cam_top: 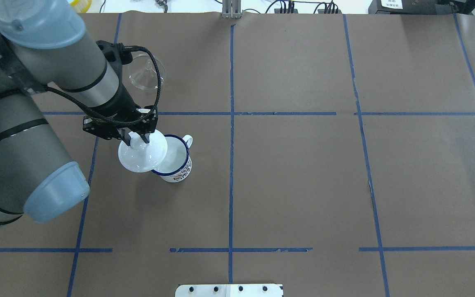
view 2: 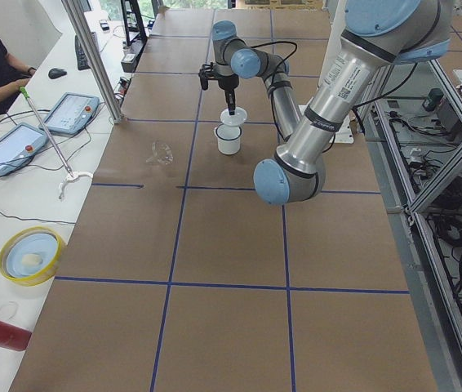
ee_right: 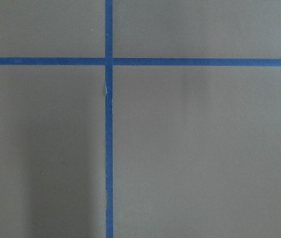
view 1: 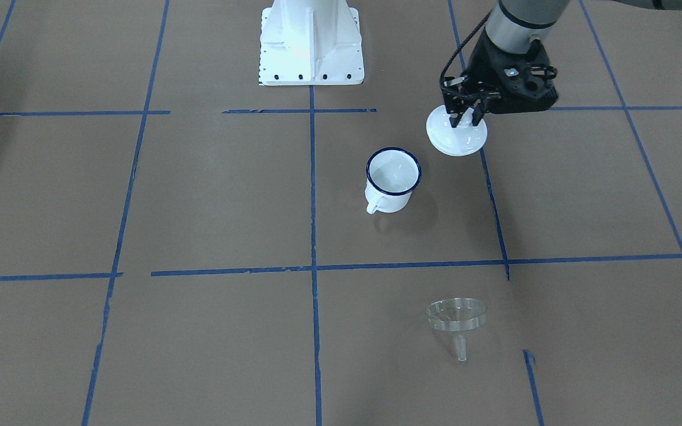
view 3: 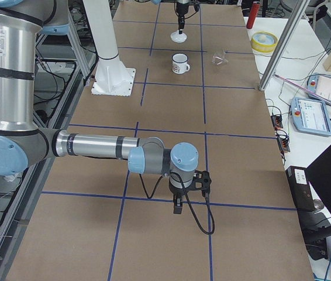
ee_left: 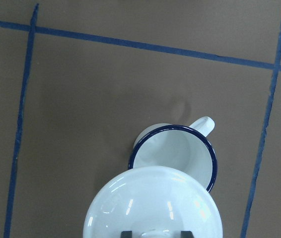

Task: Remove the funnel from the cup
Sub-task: 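Lift the white lid and carry it over the mug with the left gripper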

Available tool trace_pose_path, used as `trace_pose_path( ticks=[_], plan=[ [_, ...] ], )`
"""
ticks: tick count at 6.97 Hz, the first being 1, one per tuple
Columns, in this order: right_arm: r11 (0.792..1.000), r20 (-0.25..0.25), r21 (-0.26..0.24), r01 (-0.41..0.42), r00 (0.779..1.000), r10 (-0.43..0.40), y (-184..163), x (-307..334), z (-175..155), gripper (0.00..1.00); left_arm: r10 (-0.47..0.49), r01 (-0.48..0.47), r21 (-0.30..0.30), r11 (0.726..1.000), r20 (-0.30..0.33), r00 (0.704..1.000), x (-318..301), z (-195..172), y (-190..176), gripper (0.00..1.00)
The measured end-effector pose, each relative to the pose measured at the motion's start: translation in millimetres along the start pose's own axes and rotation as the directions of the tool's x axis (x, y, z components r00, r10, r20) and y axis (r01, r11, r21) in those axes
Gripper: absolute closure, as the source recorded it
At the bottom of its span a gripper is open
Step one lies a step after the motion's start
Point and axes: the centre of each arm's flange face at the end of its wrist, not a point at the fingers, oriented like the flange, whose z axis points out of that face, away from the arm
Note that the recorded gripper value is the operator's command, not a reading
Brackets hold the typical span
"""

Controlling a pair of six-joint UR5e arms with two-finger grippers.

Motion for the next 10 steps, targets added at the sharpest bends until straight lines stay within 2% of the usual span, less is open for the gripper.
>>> trace_pose_path(
  ticks=[2, 5, 10],
  plan=[
    [1.0, 0.0, -0.001, -0.001, 1.0, 0.001, 0.1, 0.3, 0.3, 0.0, 0.013, -0.013, 0.011, 1.0, 0.012, 1.0, 13.8, 25.8, -4.1, 1.0],
    [1.0, 0.0, 0.0, 0.0, 1.0, 0.0, 0.0, 0.0, 0.1, 0.0, 0.03, -0.03, 0.038, 0.999, -0.013, 0.999, 19.4, 56.7, -24.0, 1.0],
    [1.0, 0.0, 0.0, 0.0, 1.0, 0.0, 0.0, 0.0, 0.0, 0.0, 0.032, -0.031, 0.041, 0.999, -0.012, 0.999, 14.1, 67.4, -28.9, 1.0]
  ],
)
